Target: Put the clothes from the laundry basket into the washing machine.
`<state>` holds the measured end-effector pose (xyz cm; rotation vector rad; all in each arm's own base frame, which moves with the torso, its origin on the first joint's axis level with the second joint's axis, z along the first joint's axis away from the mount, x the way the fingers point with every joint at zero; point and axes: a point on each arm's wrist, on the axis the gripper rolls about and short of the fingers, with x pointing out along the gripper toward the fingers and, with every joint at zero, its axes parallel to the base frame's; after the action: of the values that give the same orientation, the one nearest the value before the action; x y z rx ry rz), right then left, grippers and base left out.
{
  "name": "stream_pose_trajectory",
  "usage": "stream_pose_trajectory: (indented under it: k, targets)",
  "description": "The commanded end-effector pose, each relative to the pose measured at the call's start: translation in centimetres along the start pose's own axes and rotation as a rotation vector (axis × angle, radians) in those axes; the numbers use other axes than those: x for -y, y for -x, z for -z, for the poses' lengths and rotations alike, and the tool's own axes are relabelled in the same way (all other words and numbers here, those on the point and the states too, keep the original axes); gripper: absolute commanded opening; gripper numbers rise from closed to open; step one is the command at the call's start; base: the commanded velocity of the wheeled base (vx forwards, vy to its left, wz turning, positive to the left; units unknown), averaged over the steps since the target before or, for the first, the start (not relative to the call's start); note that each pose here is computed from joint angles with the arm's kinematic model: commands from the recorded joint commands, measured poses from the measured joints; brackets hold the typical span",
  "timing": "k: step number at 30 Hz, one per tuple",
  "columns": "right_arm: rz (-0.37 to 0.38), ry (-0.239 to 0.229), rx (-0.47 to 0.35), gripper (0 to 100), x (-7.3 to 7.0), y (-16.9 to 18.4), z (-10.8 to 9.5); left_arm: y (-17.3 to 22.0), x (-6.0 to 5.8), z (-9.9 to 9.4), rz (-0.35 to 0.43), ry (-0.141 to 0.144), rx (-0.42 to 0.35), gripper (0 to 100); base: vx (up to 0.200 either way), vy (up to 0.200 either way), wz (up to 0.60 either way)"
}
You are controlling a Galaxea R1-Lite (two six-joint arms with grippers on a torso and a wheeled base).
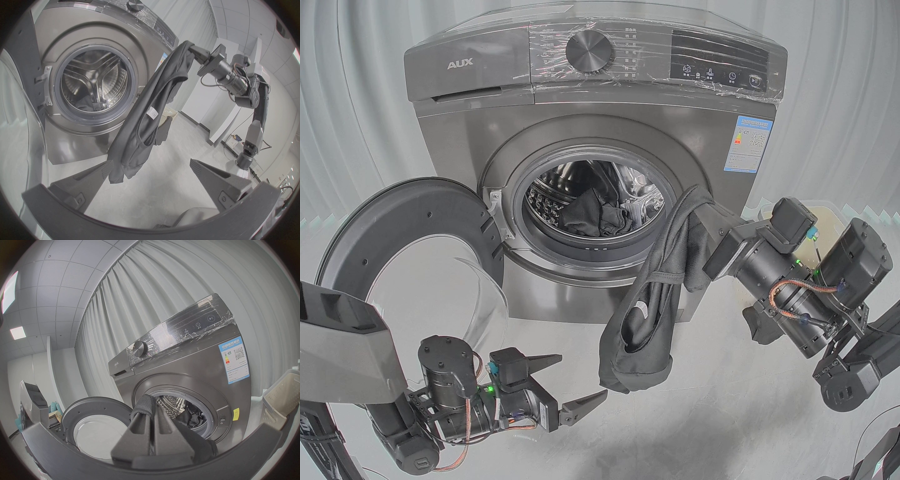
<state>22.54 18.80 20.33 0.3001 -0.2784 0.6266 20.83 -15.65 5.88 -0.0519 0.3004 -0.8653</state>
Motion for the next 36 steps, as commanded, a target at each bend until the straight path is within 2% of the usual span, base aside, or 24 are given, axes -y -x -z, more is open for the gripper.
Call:
stream_pose_trajectory:
  k: [1, 12, 21, 24, 28, 31, 36]
  targets:
    - [0.001, 0.0, -0.011, 0, 0.1, -0.2, 0.5, -2.1, -0.3, 1.8, 0.011, 0.002, -0.06, 100, 0.0, 0.0, 0.0]
    - [-0.001, -0.009, -0.002, 0, 0.0, -0.2, 0.2, -5.6, -1.2, 3.4, 0.003, 0.001, -0.073, 100, 0.0, 0.0, 0.0]
    - [-0.008, -0.011, -0.005, 0, -0.2, -0.2, 0.3, -7.1, -1.6, 3.7, 0.008, -0.006, -0.059, 100, 0.0, 0.0, 0.0]
    - [-0.011, -0.014, -0.014, 0, -0.3, 0.0, 0.5, -8.4, -2.5, 4.5, 0.001, -0.002, -0.057, 100, 0.0, 0.0, 0.0]
    - [-0.014, -0.015, -0.017, 0, -0.4, 0.1, 0.5, -9.6, -3.0, 5.0, -0.006, -0.005, -0.047, 100, 0.0, 0.0, 0.0]
    - [-0.014, -0.015, -0.016, 0, -0.4, 0.0, 0.5, -10.5, -3.2, 4.8, -0.004, -0.008, -0.024, 100, 0.0, 0.0, 0.0]
    - [-0.02, -0.017, -0.015, 0, -0.6, 0.1, 0.5, -11.8, -4.2, 4.6, -0.016, -0.01, 0.019, 100, 0.0, 0.0, 0.0]
